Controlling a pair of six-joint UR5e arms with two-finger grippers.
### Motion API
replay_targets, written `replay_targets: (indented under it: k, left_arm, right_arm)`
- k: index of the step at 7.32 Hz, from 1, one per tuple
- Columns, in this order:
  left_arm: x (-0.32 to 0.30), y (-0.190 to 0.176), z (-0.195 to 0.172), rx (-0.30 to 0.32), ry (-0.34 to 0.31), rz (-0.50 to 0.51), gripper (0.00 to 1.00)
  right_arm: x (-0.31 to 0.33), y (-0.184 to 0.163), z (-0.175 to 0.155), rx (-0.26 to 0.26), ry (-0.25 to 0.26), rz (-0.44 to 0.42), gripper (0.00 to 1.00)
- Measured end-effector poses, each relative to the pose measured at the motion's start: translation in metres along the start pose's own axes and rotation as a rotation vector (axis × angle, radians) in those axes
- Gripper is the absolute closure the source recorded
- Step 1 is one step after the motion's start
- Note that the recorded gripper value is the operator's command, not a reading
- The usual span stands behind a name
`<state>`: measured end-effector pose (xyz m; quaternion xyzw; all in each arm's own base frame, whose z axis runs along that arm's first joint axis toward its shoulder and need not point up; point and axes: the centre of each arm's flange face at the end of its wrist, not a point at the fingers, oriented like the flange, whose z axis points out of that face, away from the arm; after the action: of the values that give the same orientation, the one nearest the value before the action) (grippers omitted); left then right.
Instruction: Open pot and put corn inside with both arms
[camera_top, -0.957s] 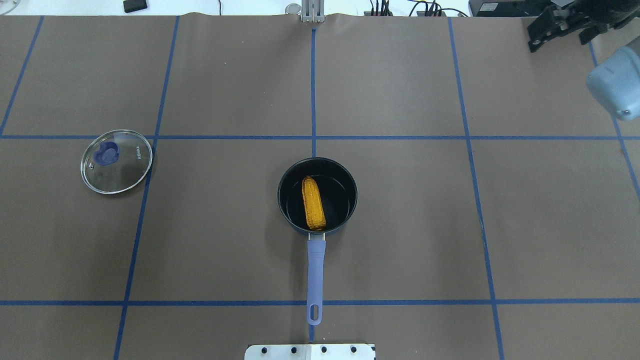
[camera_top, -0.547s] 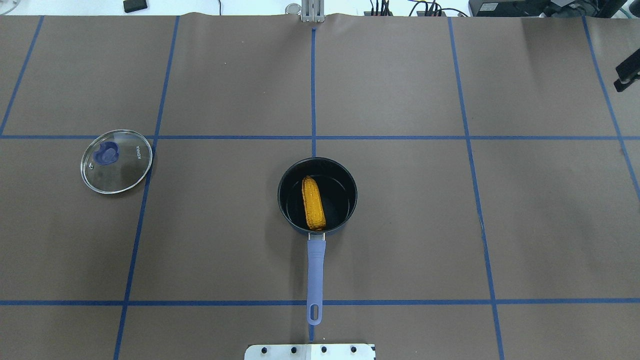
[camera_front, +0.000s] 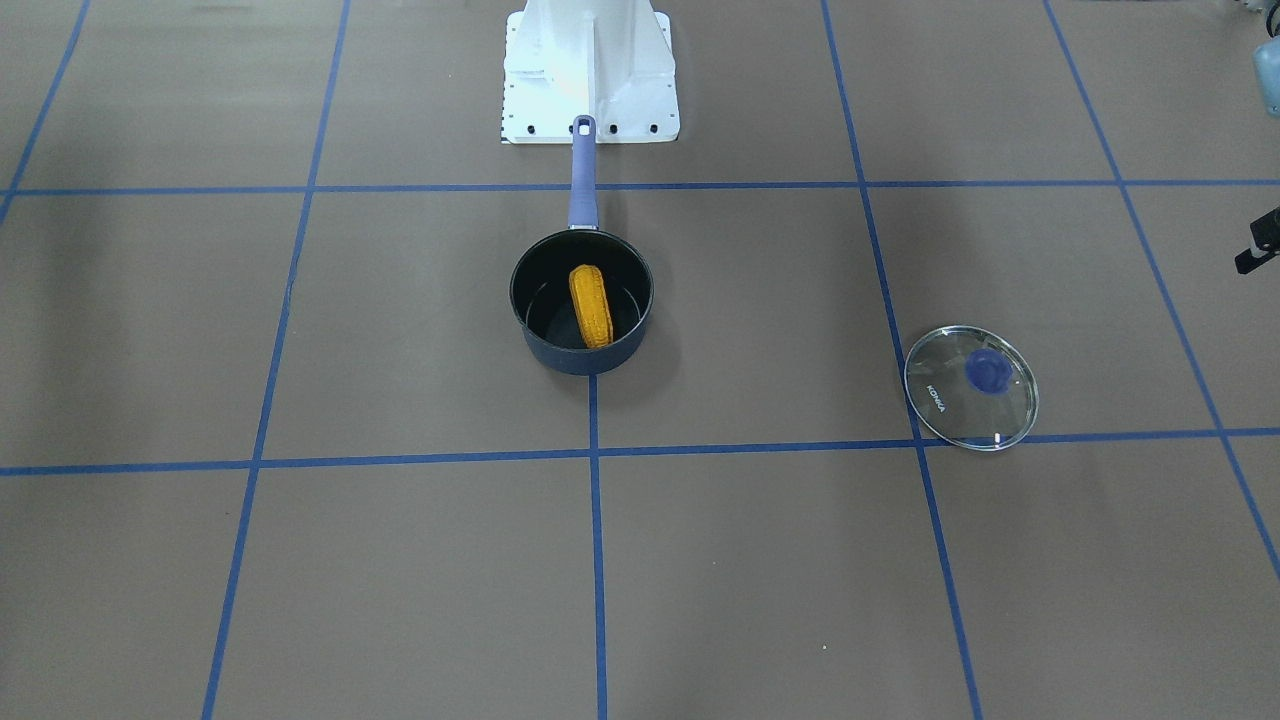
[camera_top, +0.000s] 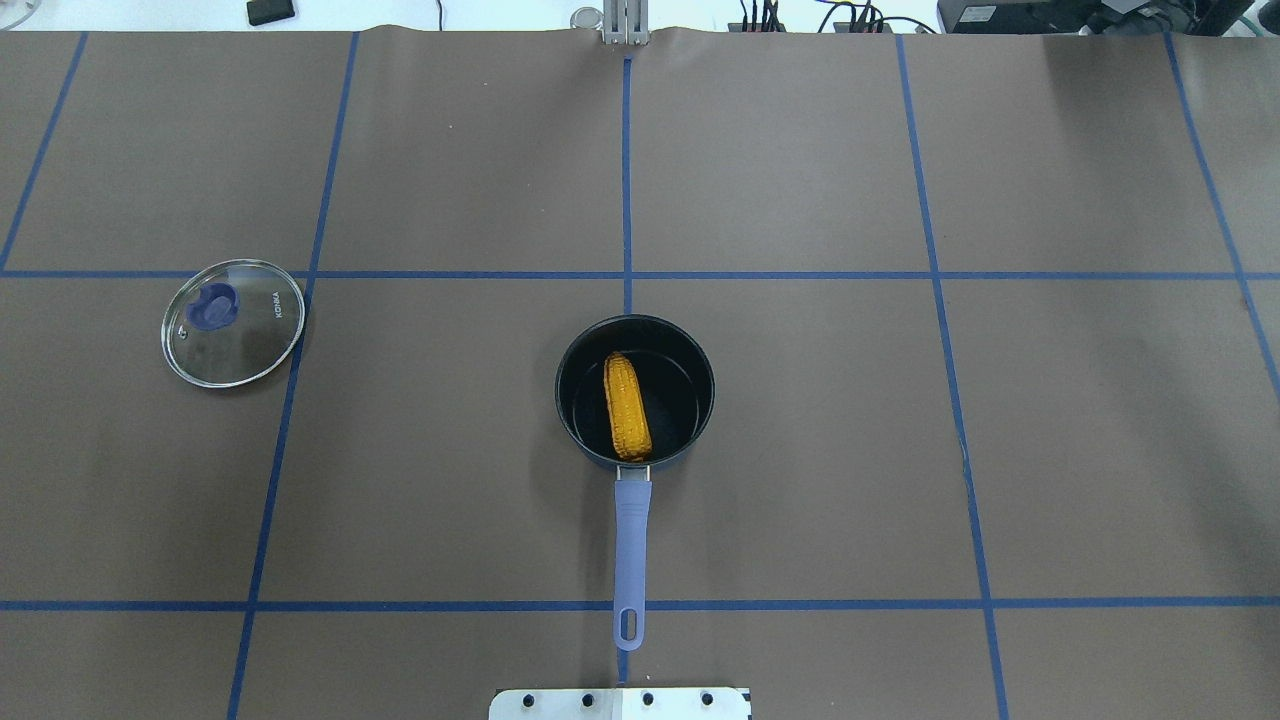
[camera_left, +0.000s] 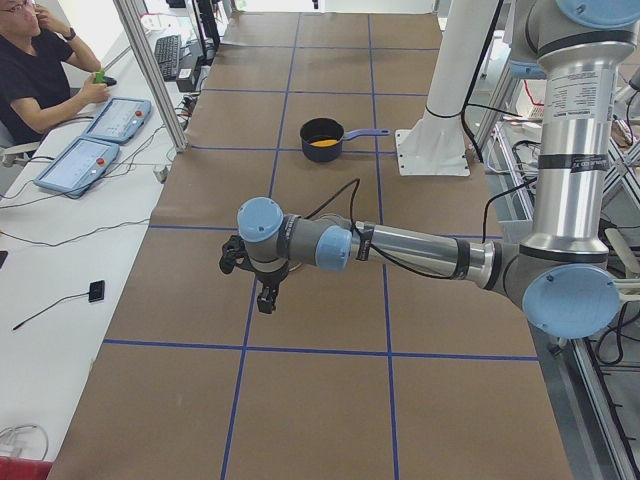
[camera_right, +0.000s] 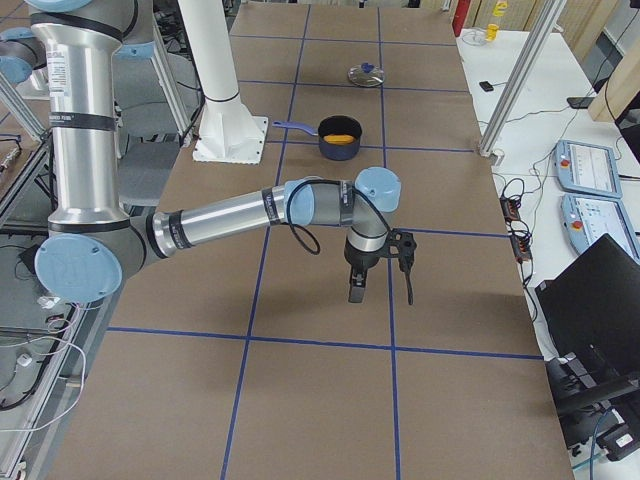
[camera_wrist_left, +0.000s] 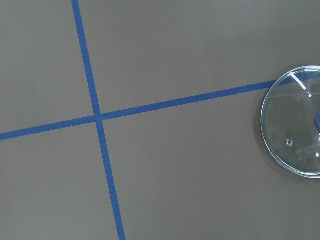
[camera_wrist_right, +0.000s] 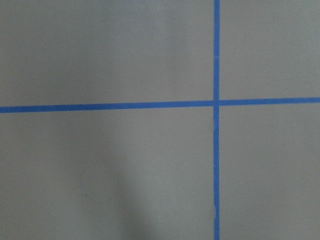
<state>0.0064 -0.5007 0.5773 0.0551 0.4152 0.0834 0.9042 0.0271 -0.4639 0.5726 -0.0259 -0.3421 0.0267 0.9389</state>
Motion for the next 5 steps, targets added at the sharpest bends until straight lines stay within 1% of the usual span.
replay_targets:
  k: [2, 3, 5]
  left_arm:
    - [-0.001, -0.001, 0.001, -0.003, 0.001, -0.003, 0.01]
    - [-0.002, -0.001, 0.001, -0.003, 0.002, -0.004, 0.01]
    - [-0.003, 0.001, 0.002, -0.005, 0.002, -0.006, 0.01]
  right_arm:
    - [0.04, 0.022, 0.037, 0.02, -0.065, -0.006, 0.0]
    - [0.048, 0.026, 0.044, 0.027, -0.083, -0.007, 0.0]
    - [0.052, 0.028, 0.047, 0.035, -0.094, -0.011, 0.0]
